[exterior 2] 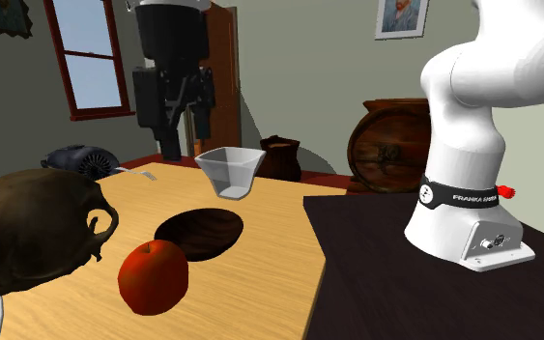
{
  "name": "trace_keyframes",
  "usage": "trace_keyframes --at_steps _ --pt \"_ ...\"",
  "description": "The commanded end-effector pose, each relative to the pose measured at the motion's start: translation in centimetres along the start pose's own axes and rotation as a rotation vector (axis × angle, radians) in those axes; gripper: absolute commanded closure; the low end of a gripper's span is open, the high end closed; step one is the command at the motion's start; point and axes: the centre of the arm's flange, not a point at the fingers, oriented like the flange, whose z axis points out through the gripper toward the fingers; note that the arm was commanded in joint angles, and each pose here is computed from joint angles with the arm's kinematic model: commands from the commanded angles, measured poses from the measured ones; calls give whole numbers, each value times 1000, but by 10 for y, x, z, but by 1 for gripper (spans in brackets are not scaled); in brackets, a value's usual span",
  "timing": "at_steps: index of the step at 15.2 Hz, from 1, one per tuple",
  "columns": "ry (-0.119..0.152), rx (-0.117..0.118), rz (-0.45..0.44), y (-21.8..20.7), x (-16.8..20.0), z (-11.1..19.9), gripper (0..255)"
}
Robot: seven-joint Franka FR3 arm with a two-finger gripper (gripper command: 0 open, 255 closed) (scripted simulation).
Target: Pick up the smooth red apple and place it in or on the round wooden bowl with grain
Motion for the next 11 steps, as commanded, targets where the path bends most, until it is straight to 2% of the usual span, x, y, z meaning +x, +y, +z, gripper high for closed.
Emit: trace_keyframes --at_steps 1,8,11 --pt "-3 -6 31 -11 16 19 0" --pt "-13 -30 132 -39 76 87 0" --pt "-14 -33 141 -41 81 103 0"
